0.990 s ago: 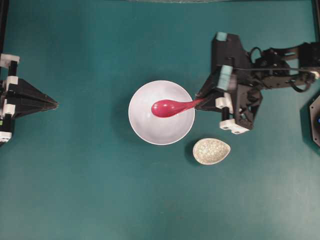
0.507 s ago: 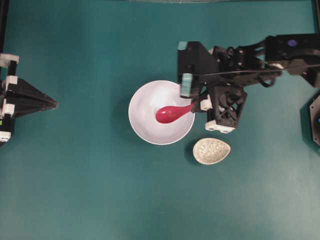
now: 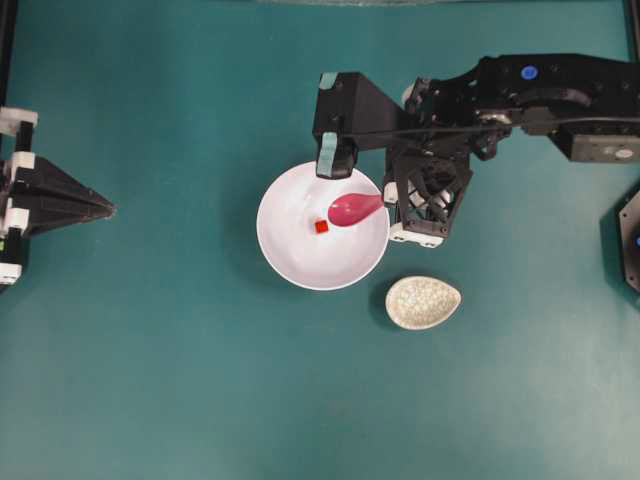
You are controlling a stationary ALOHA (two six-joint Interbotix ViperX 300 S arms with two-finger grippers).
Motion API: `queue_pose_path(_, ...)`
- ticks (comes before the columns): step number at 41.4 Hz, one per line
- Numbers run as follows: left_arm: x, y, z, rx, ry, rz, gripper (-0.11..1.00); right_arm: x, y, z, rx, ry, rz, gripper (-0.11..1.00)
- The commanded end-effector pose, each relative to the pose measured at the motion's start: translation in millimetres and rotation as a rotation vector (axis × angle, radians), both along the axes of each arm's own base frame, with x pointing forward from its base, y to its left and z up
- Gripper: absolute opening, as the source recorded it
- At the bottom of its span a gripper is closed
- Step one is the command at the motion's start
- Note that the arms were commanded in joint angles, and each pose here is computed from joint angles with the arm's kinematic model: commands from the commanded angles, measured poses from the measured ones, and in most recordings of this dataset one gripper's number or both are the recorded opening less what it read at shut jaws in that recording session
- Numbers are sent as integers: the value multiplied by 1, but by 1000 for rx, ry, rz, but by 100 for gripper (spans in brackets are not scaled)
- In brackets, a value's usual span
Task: Grip the spoon and scoop the red block from the bowl with right arm.
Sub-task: 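Lower the spoon bowl into the white bowl beside the red cube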
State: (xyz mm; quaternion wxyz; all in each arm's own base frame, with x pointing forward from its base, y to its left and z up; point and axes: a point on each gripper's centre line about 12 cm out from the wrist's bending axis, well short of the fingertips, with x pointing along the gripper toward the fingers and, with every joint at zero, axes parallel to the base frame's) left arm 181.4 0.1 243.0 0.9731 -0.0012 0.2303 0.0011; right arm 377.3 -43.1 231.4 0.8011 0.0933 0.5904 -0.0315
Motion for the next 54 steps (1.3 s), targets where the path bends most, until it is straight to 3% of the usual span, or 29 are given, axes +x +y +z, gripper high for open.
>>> queue_pose_path(1, 2, 0, 8, 6, -21, -3, 0, 2, -1, 8, -7, -20, -3, 24)
queue_pose_path(54, 1, 0, 8, 6, -17, -3, 0, 19, 9, -30, -1, 33, 28, 24)
